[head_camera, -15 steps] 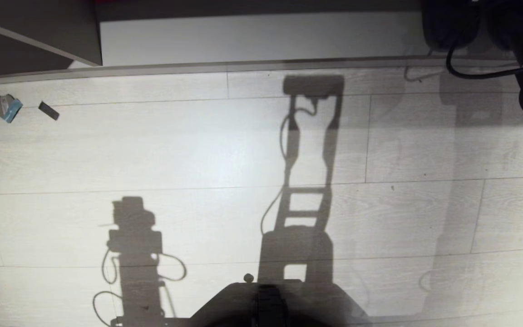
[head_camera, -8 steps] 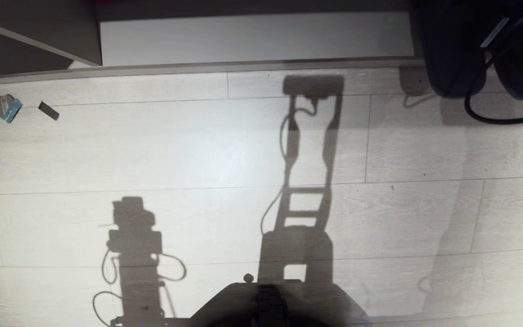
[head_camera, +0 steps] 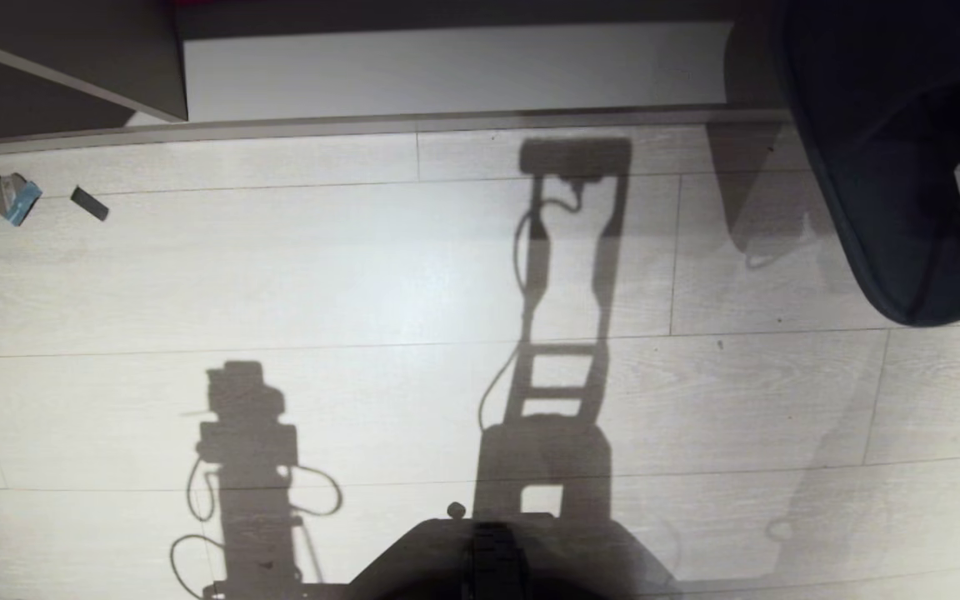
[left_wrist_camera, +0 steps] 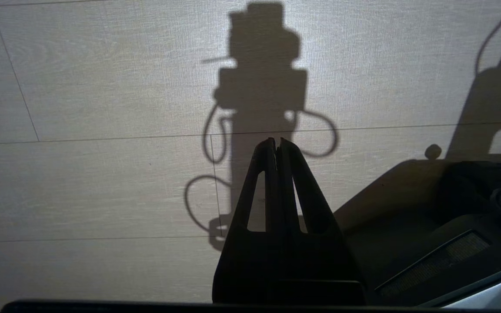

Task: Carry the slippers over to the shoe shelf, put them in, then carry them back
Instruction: Place the slippers on the floor

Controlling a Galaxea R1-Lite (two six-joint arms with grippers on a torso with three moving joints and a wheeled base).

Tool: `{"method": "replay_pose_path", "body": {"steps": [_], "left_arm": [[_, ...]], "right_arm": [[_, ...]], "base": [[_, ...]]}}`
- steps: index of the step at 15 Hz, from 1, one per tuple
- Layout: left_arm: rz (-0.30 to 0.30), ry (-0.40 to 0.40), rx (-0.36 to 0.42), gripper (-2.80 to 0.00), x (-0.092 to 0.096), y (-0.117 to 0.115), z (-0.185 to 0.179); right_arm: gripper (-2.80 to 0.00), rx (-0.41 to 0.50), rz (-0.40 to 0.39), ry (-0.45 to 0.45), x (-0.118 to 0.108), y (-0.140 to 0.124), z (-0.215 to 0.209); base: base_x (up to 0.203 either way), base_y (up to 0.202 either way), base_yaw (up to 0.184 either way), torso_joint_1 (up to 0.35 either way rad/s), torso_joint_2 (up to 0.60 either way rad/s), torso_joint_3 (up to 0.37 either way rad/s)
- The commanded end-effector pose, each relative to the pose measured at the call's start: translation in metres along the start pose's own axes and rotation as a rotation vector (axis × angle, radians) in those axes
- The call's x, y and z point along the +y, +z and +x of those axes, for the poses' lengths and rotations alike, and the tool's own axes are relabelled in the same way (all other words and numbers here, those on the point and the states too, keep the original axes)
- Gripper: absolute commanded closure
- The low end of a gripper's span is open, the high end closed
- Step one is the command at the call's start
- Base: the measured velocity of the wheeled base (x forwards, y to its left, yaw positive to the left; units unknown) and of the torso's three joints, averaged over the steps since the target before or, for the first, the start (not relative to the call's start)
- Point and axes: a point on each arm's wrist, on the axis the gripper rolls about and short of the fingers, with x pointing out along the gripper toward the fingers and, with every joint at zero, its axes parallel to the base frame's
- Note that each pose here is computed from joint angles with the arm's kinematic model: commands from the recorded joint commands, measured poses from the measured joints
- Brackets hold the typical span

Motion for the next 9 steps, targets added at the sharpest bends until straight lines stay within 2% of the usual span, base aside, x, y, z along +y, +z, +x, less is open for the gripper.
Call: {"method": "replay_pose_path", "body": {"steps": [1, 4, 6, 9], "left_arm": [[0.002, 0.000, 0.001, 0.00, 0.000, 0.000, 0.000], [0.002, 0.000, 0.000, 0.00, 0.000, 0.000, 0.000], [0.002, 0.000, -0.001, 0.00, 0.000, 0.000, 0.000], [0.002, 0.000, -0.001, 0.00, 0.000, 0.000, 0.000]], "right_arm": [[0.00, -0.023, -0.001, 0.003, 0.001, 0.005, -0.048], [0.00, -0.013, -0.013, 0.001, 0.001, -0.008, -0.100], [0.00, -0.032, -0.055, -0.003, 0.002, -0.013, -0.131], [0.00, -0.018, -0.084, -0.063, 0.001, -0.027, -0.175]], "base": [[0.000, 0.000, 0.000, 0.000, 0.00, 0.000], [0.000, 0.000, 0.000, 0.000, 0.00, 0.000], [0.000, 0.000, 0.000, 0.000, 0.00, 0.000], [0.000, 0.000, 0.000, 0.000, 0.00, 0.000]]}}
